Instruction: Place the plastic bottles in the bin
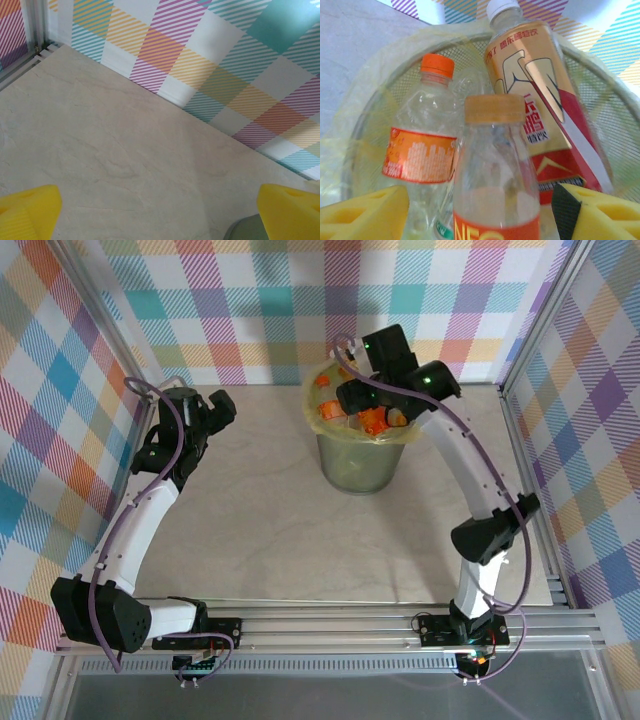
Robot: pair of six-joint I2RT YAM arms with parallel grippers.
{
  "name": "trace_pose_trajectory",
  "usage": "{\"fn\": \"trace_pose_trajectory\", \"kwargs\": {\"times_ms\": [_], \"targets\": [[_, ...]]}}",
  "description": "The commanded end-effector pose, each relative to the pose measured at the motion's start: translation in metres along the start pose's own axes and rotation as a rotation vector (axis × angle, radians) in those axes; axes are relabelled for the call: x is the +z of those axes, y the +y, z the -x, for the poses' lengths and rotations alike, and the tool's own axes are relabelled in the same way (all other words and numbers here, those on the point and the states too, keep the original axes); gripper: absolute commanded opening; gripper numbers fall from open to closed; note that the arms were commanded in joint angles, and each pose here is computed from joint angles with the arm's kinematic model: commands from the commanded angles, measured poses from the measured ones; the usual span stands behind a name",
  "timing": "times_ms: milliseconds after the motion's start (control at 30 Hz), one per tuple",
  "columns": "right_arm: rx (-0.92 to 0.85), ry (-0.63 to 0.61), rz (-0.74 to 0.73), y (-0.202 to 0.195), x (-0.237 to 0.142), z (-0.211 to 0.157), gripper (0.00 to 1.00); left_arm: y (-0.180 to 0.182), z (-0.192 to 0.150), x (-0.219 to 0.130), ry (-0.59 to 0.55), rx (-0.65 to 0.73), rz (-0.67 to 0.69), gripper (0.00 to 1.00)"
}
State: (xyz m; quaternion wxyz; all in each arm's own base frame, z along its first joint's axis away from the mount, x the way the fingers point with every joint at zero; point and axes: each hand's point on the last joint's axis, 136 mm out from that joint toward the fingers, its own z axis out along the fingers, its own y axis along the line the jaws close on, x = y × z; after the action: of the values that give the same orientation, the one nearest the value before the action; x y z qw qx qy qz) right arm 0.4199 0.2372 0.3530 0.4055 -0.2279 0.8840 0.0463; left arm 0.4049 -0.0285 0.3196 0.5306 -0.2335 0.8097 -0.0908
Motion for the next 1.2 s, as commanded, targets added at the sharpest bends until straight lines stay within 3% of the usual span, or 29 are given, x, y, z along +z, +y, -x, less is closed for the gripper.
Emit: {"fn": "trace_pose_trajectory", "kwargs": {"times_ms": [0,233,533,733,1000,1133,1167], "targets": [[0.044,-0.044,-0.002,-0.005,0.004,0.016,0.76,-0.006,0.006,-0.004,-0.022,-0.017,-0.044,1.0],[0.057,-0.023,0.09,0.011,0.024,0.014,0.74,-0.01,0.002,-0.003,-0.002,0.009,-0.068,1.0],[0.071,-0.028,0.27,0.044,0.019,0.012,0.69,-0.008,0.003,-0.004,-0.003,0.018,-0.058,1.0],[0.069,-0.035,0.26,0.042,0.013,0.01,0.7,-0.005,0.003,-0.006,-0.005,0.019,-0.045,1.0],[0.063,-0.088,0.188,0.023,-0.024,0.022,0.81,0.004,0.013,-0.02,-0.064,0.024,-0.015,1.0],[0.096,-0.12,0.115,0.006,-0.052,0.018,0.99,0.013,0.016,-0.032,-0.097,0.038,0.004,1.0],[0.108,-0.124,0.089,0.001,-0.057,0.013,1.0,0.017,0.014,-0.035,-0.101,0.042,0.013,1.0]]}}
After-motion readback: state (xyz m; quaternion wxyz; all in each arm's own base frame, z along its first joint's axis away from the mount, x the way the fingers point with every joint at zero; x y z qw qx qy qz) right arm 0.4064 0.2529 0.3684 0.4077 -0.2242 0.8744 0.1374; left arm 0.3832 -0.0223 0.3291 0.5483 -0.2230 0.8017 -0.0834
